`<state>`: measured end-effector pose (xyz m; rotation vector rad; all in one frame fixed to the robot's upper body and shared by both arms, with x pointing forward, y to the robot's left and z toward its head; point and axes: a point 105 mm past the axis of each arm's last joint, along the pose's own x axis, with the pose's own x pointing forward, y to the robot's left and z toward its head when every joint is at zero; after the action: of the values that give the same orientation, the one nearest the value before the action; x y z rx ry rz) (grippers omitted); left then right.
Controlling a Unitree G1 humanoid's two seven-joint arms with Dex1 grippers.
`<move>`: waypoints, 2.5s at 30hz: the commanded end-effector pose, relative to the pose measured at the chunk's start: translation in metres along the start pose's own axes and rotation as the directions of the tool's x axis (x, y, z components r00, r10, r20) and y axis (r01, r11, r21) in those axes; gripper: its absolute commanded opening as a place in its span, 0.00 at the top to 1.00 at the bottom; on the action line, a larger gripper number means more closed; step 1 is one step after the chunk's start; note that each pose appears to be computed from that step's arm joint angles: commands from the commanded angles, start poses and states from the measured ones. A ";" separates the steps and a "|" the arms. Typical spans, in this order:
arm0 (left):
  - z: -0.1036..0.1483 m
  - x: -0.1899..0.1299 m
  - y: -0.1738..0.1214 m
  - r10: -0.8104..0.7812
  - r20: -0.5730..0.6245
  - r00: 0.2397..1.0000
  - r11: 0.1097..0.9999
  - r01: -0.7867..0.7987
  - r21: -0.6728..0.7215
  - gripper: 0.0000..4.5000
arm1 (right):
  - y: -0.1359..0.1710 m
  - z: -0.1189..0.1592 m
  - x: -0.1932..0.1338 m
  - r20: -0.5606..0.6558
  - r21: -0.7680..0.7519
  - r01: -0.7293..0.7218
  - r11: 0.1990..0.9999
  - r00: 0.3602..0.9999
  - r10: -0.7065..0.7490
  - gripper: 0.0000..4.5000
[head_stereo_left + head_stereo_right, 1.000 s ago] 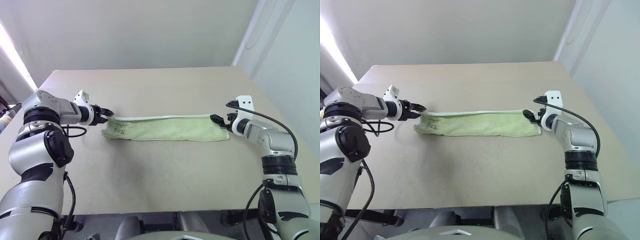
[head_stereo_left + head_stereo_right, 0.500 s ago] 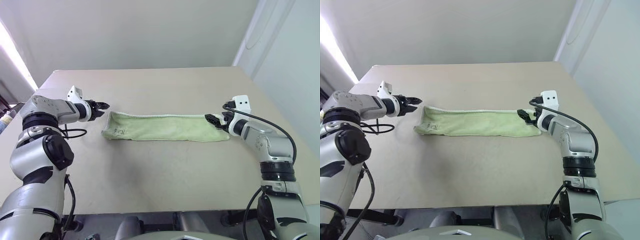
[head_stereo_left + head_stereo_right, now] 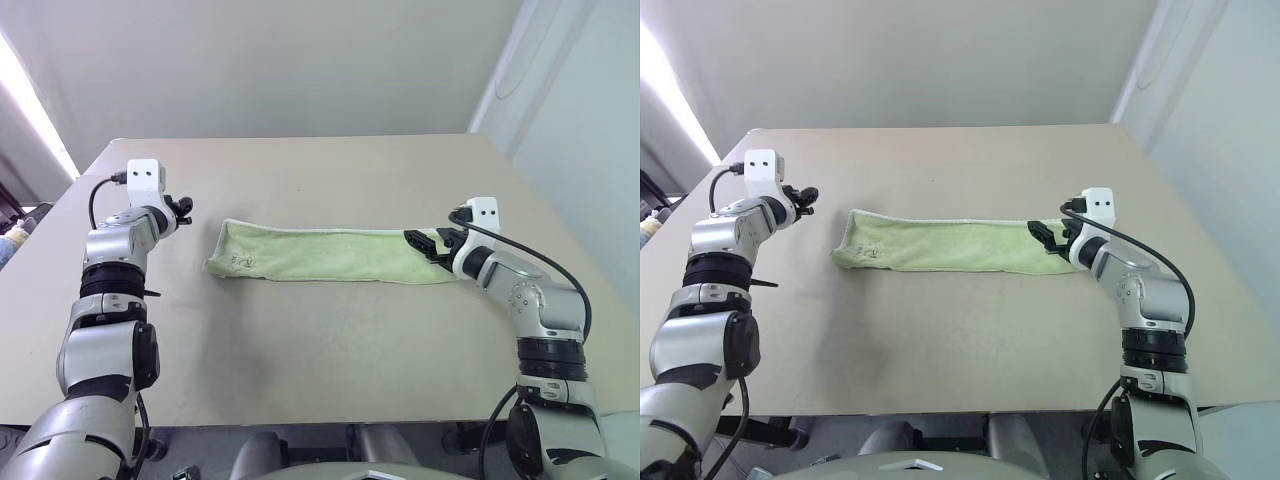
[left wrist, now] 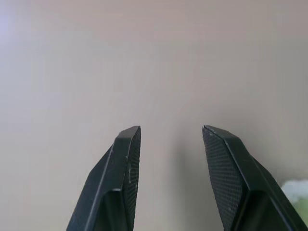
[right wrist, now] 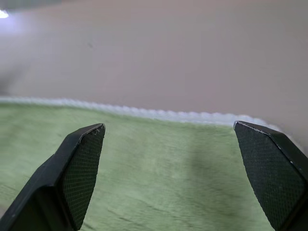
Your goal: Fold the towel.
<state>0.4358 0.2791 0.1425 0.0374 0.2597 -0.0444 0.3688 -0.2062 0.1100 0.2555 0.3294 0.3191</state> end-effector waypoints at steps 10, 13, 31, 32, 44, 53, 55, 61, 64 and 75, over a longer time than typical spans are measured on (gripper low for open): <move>0.034 -0.047 -0.091 -0.660 0.104 0.744 0.682 0.536 0.497 0.52 | -0.004 -0.004 -0.034 0.064 0.649 -0.037 0.760 0.998 -0.006 0.00; 0.013 -0.054 -0.114 -0.769 0.007 0.639 0.561 0.671 0.485 0.52 | -0.003 -0.016 -0.046 0.042 0.703 -0.012 0.711 0.999 -0.025 0.00; -0.031 -0.053 -0.191 -0.922 -0.171 0.347 0.280 0.904 0.324 0.52 | -0.002 -0.034 -0.063 -0.015 0.835 0.072 0.545 0.994 -0.108 0.00; -0.030 -0.053 -0.191 -0.922 -0.176 0.346 0.276 0.903 0.329 0.52 | -0.002 -0.036 -0.059 -0.024 0.840 0.080 0.537 0.994 -0.111 0.00; -0.020 -0.052 -0.188 -0.916 -0.165 0.365 0.291 0.890 0.351 0.52 | -0.019 -0.046 -0.016 -0.101 0.840 0.162 0.518 0.984 -0.145 0.00; -0.023 -0.049 -0.180 -0.896 -0.162 0.414 0.339 0.872 0.353 0.52 | -0.021 -0.050 -0.003 -0.090 0.850 0.166 0.500 0.981 -0.173 0.13; -0.023 -0.048 -0.179 -0.891 -0.160 0.424 0.349 0.867 0.355 0.52 | -0.022 -0.053 -0.002 -0.102 0.844 0.184 0.505 0.977 -0.186 0.28; -0.018 -0.043 -0.178 -0.881 -0.137 0.454 0.383 0.851 0.360 0.52 | -0.019 -0.044 -0.003 -0.079 0.806 0.178 0.565 0.978 -0.196 0.79; -0.015 -0.040 -0.176 -0.874 -0.125 0.469 0.401 0.843 0.359 0.52 | -0.027 -0.038 -0.009 -0.065 0.793 0.190 0.579 0.971 -0.230 0.99; -0.008 -0.032 -0.153 -0.838 -0.110 0.534 0.473 0.813 0.341 0.52 | -0.081 0.006 -0.067 0.006 0.638 0.277 0.718 0.931 -0.365 0.99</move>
<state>0.3898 0.1199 0.1207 0.2460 0.2240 -1.1304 0.3328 -0.2914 0.0837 0.9345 0.4150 -0.1924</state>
